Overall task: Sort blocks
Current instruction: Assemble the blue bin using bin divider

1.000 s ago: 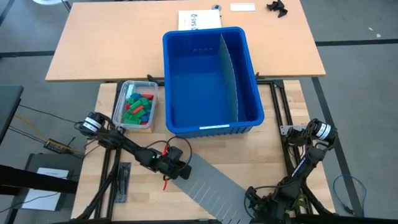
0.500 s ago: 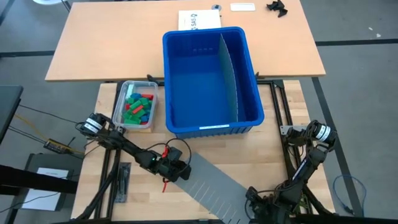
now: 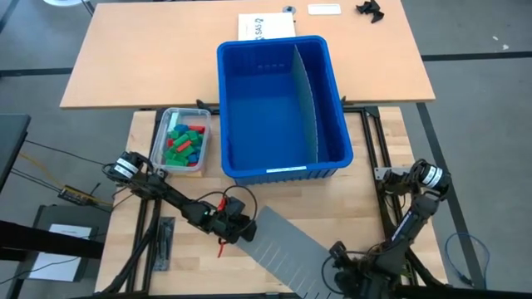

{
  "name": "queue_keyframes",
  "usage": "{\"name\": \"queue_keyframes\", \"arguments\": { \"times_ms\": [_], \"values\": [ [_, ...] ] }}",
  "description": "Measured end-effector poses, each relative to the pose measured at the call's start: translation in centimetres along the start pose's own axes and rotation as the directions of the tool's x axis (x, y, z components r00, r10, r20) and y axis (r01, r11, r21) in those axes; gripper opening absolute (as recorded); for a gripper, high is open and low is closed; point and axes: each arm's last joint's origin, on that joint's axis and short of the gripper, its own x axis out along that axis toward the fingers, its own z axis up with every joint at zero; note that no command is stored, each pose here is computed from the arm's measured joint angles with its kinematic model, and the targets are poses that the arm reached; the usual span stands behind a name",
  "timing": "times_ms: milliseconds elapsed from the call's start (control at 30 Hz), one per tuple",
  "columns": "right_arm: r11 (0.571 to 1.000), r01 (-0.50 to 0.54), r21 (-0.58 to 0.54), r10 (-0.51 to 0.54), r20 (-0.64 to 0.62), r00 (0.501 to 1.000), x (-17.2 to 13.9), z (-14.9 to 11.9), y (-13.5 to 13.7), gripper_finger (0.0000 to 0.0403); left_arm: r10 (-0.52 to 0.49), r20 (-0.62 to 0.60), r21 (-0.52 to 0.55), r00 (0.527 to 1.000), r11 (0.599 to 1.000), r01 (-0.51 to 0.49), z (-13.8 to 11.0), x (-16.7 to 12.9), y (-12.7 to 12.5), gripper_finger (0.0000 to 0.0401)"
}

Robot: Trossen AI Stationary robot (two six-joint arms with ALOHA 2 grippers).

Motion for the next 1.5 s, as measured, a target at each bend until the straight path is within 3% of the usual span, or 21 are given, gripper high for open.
{"name": "queue_keyframes", "arguments": {
  "times_ms": [100, 200, 300, 433, 600, 700, 867, 1033, 1200, 1333, 1500],
  "values": [
    [0.998, -0.038, 0.042, 0.038, 0.0, 0.999, -0.3, 0.3, 0.2, 0.0142, -0.094, 0.033, 0.035, 0.995, 0.995, 0.093, 0.7, -1.0, -2.3, 0.0167],
    [0.996, -0.074, 0.052, 0.071, 0.051, 0.996, 0.1, 0.2, 0.7, 0.0137, -0.239, 0.043, 0.122, 0.97, 0.965, 0.232, 1.2, -1.9, -5.3, 0.0167],
    [0.995, -0.079, 0.057, 0.076, 0.051, 0.996, 0.9, -0.6, 0.8, 0.0132, -0.291, 0.019, 0.194, 0.956, 0.94, 0.282, 1.1, -2.1, -6.7, 0.0167],
    [0.991, -0.081, 0.109, 0.075, 0.06, 0.995, 2.2, -1.4, 0.1, 0.0127, -0.259, -0.039, 0.221, 0.965, 0.94, 0.261, -0.1, -0.7, -6.4, 0.0167],
    [0.985, -0.057, 0.16, 0.052, 0.037, 0.998, 3.1, -1.8, -1.2, 0.012, -0.207, -0.246, 0.104, 0.947, 0.966, 0.238, -2.5, 1.5, -4.9, 0.0168],
    [0.992, -0.021, 0.122, 0.017, 0.032, 0.999, 3.4, -1.7, -2.2, 0.0115, -0.185, -0.268, 0.03, 0.945, 0.979, 0.2, -3.3, 1.8, -4.6, 0.0168],
    [0.993, 0.114, 0.024, -0.114, -0.008, 0.993, 4.1, -1.5, -4.7, 0.0106, -0.155, -0.217, -0.02, 0.964, 0.988, 0.155, -4.7, 1.3, -4.5, 0.0168],
    [0.972, 0.233, 0.01, -0.232, -0.085, 0.969, 4.8, -1.7, -7.9, 0.0101, -0.104, -0.098, -0.044, 0.99, 0.994, 0.1, -5.5, 0.5, -4.2, 0.0166],
    [0.959, 0.272, 0.073, -0.261, -0.137, 0.956, 5.5, -1.7, -10.7, 0.0101, -0.015, 0.034, -0.13, 0.999, 0.991, 0.019, -6.0, 0.1, -3.3, 0.0161],
    [0.943, 0.307, 0.129, -0.286, -0.156, 0.945, 5.3, -1.6, -12.7, 0.0101, -0.006, 0.099, -0.172, 0.995, 0.985, 0.023, -6.3, -0.3, -3.3, 0.0161],
    [0.916, 0.319, 0.245, -0.304, -0.098, 0.948, 1.1, -1.5, -14.2, 0.0101, -0.037, 0.07, -0.103, 0.997, 0.994, 0.044, -5.1, -2.2, -5.1, 0.0161]
  ]
}}
